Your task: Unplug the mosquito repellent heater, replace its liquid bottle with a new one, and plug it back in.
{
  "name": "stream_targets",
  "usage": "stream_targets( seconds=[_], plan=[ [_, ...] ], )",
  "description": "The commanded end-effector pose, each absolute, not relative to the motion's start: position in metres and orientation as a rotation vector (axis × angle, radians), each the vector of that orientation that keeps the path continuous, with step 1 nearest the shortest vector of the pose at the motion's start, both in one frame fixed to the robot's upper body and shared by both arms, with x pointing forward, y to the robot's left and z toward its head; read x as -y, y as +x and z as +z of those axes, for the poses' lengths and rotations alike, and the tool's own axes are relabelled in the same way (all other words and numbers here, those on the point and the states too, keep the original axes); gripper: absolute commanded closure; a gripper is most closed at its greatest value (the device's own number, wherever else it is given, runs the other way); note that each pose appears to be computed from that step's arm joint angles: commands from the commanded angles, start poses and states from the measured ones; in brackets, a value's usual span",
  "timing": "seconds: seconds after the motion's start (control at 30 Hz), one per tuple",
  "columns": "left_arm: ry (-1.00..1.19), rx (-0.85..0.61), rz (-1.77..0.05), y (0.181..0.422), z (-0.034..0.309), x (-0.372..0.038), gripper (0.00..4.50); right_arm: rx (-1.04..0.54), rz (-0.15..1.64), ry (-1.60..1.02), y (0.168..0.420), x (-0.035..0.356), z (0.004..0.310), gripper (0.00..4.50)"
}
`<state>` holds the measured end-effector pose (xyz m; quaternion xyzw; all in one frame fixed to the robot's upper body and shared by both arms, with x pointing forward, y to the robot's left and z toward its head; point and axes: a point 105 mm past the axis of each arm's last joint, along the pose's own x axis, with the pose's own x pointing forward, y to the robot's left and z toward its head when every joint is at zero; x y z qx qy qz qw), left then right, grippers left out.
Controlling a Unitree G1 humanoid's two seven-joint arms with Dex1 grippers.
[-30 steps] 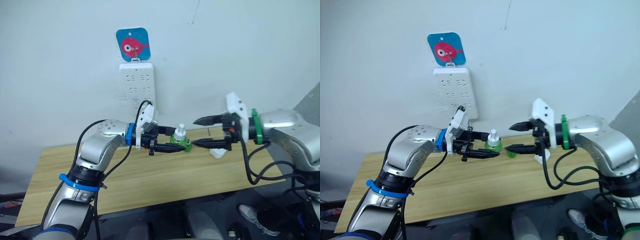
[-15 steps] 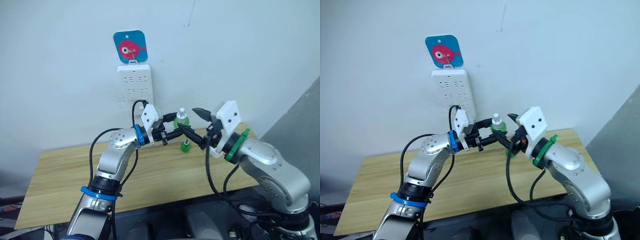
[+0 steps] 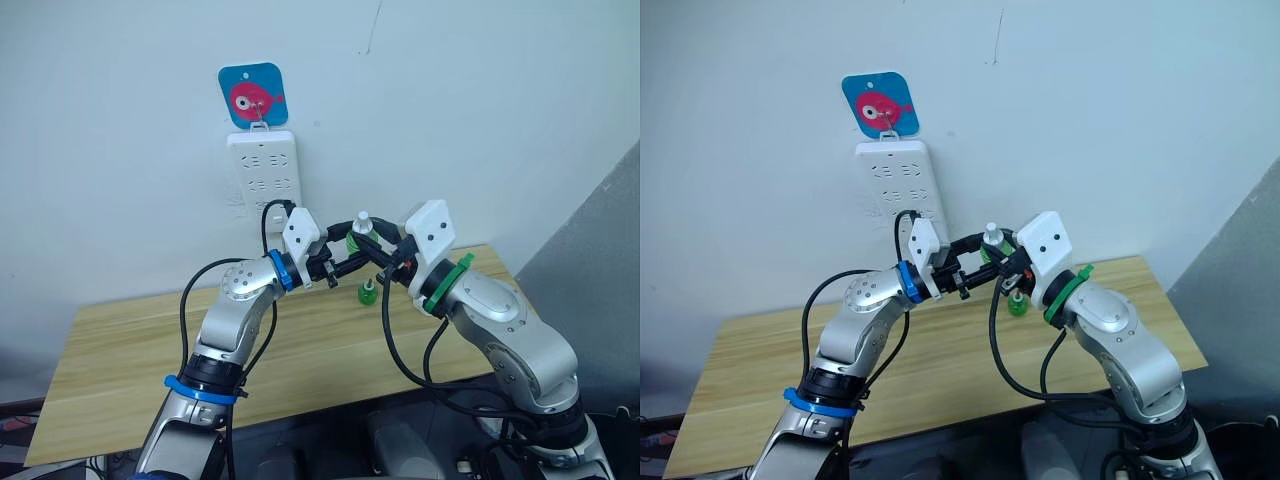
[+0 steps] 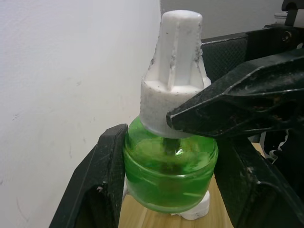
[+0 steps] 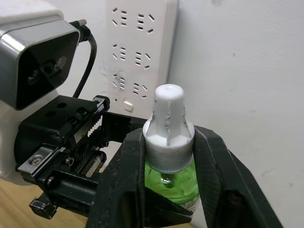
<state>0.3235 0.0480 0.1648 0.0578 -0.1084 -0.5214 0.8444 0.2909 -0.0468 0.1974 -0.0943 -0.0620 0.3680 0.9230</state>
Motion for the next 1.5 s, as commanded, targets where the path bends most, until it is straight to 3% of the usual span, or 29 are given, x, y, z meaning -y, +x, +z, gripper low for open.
stream_targets(
  seconds=[0.03, 0.27, 0.47, 0.5, 0.77, 0.9, 1.07, 1.23, 1.5],
  plan=[
    [0.139, 0.262, -1.200, 0.308, 0.177, -0.043, 2.26, 0.196, 0.923, -0.209, 0.277, 0.034, 0.213, 3.47],
    [0.213, 0.040, -1.606, 0.274, 0.167, -0.063, 2.26, 0.067, 1.445, -0.452, 0.256, 0.047, 0.214, 3.47],
    [0.265, 0.017, -1.658, 0.275, 0.160, -0.066, 2.26, -0.145, 1.620, -0.446, 0.250, 0.060, 0.210, 3.47],
    [0.258, 0.029, -1.647, 0.276, 0.160, -0.065, 2.26, -0.146, 1.602, -0.434, 0.252, 0.062, 0.210, 3.47],
    [0.213, 0.102, -1.521, 0.276, 0.150, -0.065, 2.26, -0.108, 1.298, -0.512, 0.277, 0.108, 0.205, 0.66],
    [0.235, 0.129, -1.477, 0.281, 0.146, -0.069, 2.26, -0.103, 1.258, -0.538, 0.264, 0.119, 0.204, 0.62],
    [0.236, 0.188, -1.417, 0.294, 0.150, -0.067, 2.26, -0.030, 1.264, -0.461, 0.238, 0.091, 0.204, 0.62],
    [0.225, 0.225, -1.409, 0.294, 0.155, -0.058, 2.26, 0.085, 1.137, -0.375, 0.252, 0.059, 0.209, 0.62],
    [0.193, 0.238, -1.415, 0.284, 0.155, -0.050, 2.26, 0.097, 1.070, -0.362, 0.278, 0.036, 0.204, 0.62]
  ],
)
